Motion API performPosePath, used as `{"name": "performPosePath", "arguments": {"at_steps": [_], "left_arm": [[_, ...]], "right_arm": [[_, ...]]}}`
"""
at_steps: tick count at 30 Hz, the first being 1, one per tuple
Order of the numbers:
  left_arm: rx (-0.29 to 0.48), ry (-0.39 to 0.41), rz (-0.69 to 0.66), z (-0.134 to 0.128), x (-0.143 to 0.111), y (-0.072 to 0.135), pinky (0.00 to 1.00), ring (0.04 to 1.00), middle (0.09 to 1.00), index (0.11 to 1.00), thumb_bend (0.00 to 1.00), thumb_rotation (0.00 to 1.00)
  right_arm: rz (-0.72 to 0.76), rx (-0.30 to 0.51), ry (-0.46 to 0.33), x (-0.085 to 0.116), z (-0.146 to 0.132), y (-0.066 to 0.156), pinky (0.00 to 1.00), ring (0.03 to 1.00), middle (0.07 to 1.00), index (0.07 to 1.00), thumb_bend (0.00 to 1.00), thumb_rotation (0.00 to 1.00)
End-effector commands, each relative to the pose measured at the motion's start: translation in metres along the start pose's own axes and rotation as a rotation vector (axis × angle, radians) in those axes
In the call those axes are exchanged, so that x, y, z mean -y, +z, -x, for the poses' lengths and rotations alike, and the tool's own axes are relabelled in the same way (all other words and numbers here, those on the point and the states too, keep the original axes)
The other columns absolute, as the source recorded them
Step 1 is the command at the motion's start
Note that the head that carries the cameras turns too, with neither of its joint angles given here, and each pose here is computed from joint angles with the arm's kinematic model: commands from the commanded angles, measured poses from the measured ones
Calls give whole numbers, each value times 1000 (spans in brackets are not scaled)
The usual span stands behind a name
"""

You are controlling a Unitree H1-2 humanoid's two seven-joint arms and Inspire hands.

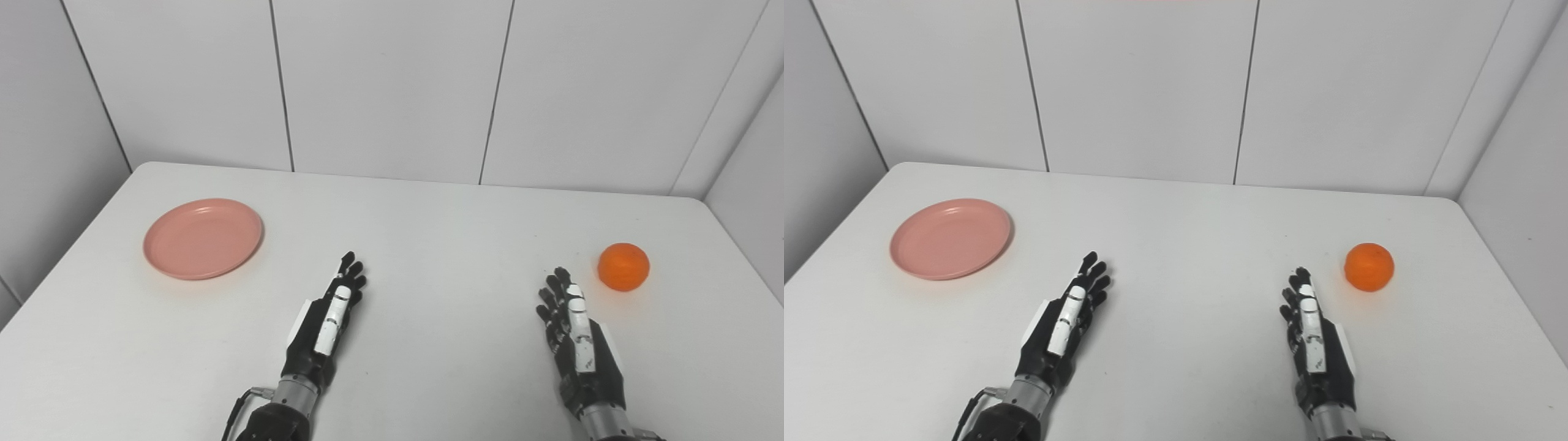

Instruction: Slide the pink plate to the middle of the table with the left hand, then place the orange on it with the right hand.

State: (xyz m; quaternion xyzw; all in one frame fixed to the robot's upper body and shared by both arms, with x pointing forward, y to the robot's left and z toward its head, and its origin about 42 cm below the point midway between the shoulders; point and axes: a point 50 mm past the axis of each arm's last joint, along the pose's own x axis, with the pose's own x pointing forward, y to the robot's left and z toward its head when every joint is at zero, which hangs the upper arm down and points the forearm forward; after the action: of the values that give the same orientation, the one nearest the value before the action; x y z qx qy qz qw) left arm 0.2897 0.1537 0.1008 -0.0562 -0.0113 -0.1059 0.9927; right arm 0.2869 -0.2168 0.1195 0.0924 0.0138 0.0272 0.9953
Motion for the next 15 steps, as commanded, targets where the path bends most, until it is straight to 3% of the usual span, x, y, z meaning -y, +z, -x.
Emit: {"name": "performPosePath", "arguments": {"at_steps": [1,15], "left_arm": [[-1,-14,29,-4,21,-10,990,973,988,979,396,1000],[-26,0,18,-12,39,-24,974,969,981,978,351,1000]], "right_arm": [[-1,98,26,2,-5,14,1000,1000,1000,1000,268,1000],[0,96,38,17,-7,7,1000,1000,1000,1000,244,1000]]}}
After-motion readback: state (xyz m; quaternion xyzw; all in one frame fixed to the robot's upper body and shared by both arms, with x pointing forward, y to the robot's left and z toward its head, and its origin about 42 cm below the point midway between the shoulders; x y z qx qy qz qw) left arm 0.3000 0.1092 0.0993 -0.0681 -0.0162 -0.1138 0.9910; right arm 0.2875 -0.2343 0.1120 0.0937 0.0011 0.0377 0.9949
